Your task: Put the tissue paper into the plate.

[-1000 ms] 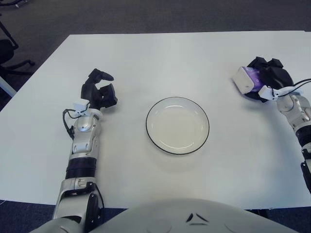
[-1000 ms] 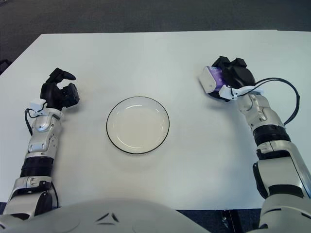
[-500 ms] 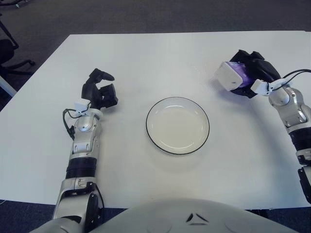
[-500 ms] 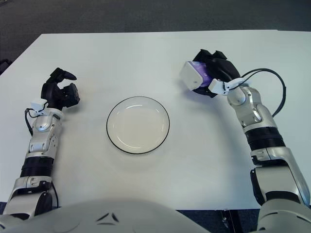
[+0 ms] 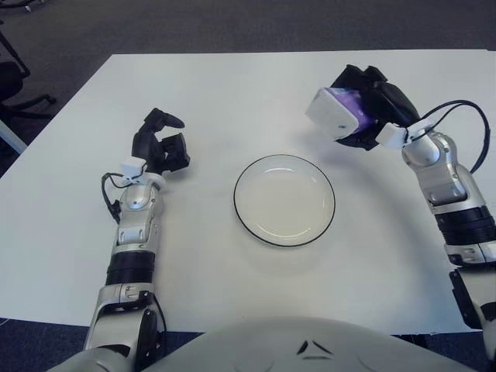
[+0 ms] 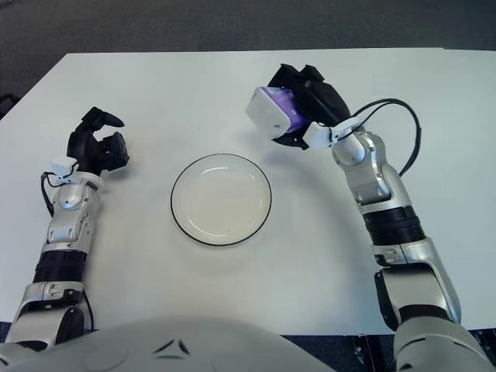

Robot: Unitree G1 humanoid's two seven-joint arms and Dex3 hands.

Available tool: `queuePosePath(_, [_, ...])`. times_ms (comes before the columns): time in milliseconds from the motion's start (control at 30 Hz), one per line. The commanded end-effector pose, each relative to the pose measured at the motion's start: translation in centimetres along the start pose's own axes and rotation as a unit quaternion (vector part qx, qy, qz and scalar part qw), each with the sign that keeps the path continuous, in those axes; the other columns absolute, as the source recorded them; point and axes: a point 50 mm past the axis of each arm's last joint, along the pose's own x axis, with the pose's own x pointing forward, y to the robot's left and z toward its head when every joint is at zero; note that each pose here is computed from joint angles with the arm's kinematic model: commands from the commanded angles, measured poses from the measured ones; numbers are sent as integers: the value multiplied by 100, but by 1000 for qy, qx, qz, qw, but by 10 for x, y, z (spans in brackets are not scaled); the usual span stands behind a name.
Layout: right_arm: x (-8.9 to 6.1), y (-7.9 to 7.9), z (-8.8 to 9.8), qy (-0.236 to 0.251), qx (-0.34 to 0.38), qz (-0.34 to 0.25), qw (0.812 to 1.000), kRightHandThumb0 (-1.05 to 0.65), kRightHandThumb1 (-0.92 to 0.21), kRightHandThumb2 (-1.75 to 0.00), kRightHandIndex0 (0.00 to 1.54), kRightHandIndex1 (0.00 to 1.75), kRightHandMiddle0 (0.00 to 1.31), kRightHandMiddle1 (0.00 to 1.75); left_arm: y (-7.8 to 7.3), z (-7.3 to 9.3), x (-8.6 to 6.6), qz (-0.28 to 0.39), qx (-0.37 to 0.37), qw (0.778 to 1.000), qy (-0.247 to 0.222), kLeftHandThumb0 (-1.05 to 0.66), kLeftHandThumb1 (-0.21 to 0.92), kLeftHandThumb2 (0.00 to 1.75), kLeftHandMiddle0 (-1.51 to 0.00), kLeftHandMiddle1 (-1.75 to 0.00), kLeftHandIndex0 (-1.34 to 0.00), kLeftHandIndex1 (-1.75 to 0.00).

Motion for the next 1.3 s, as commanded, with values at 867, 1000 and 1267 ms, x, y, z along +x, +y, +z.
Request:
queuePosePath(867, [18,15,79,-245,50,102,963,0,-7,-160,81,172,57,175,-21,-56,-48,15,-37,992,120,-47,35,128,-131,-175,-59,-175])
queuePosePath(1000, [18,18,80,-268,34,104,957,0,-1,-167,84,174,61,175,-21,-55,-48,13,-35,992,118,-47,35,128,-131,-175,-59,-175])
queuePosePath(1267, [13,28,81,-258,119,162,945,0,-4,-163,82,172,59,175,-21,-55,-48,13,-39,992,117,-47,36,127,-130,-175,-58,-175])
